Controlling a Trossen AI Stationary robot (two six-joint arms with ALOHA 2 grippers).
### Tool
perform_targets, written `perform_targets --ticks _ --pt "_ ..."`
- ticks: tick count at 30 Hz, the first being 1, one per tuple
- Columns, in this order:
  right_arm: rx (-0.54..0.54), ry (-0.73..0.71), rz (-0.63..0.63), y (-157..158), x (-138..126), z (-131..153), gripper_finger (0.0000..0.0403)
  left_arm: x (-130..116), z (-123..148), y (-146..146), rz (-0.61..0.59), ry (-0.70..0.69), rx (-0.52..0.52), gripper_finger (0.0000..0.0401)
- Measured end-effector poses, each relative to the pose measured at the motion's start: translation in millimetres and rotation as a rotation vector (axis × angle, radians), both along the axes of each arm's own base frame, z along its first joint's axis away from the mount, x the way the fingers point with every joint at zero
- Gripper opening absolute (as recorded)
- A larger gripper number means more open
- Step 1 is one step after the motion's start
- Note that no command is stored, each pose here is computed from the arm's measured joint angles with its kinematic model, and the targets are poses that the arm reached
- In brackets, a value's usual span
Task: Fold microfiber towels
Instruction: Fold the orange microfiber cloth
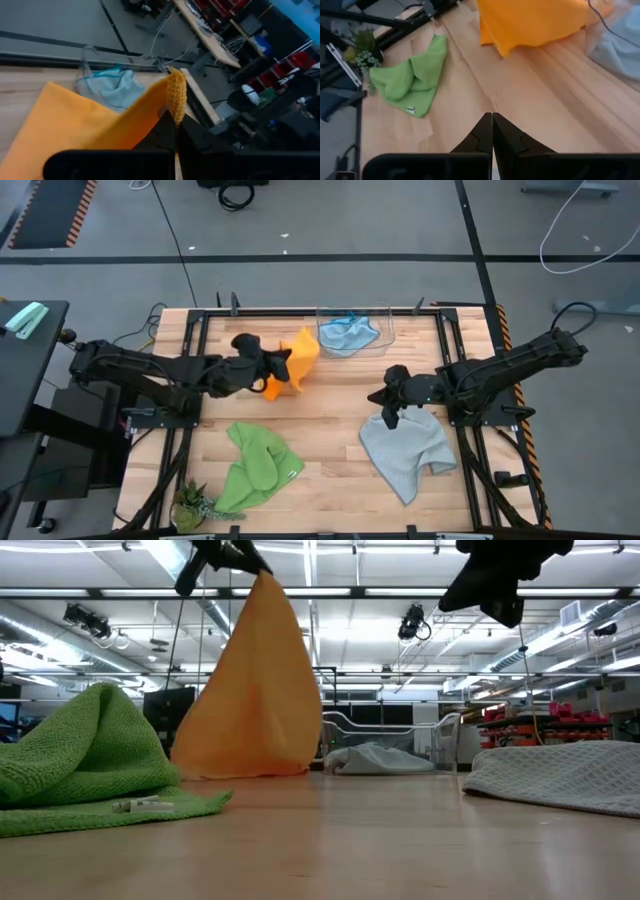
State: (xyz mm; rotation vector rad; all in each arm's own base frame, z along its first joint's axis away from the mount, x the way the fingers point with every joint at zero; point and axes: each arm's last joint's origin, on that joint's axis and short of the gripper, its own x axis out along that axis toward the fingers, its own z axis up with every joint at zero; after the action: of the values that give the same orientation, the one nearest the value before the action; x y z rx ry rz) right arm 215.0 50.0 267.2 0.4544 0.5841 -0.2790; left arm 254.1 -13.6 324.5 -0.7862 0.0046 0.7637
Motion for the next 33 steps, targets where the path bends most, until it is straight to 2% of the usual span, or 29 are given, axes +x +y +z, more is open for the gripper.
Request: perform_targets --ticks 9,17,23,33 --pt "-0.062 -0.057 0.128 0.0 40.3 -16.5 0.0037 18.8 4.9 -2.8 -0.028 -0.005 0.021 0.0008" --pt "-0.033 -0.11 0.043 -25.1 72.6 -35.3 0.0096 33.9 -1.6 -2.6 -0.039 0.017 0.037 0.0008" --pt "0.023 -0.109 -0.013 -31.7 91.0 -44.7 0.0135 38.1 3.5 -3.2 -0.047 -0.043 0.044 0.0008" --pt "-0.03 -0.084 0.018 -27.5 143.9 -40.0 0.0135 39.9 9.7 -3.4 -0.058 -0.085 0.079 0.0008"
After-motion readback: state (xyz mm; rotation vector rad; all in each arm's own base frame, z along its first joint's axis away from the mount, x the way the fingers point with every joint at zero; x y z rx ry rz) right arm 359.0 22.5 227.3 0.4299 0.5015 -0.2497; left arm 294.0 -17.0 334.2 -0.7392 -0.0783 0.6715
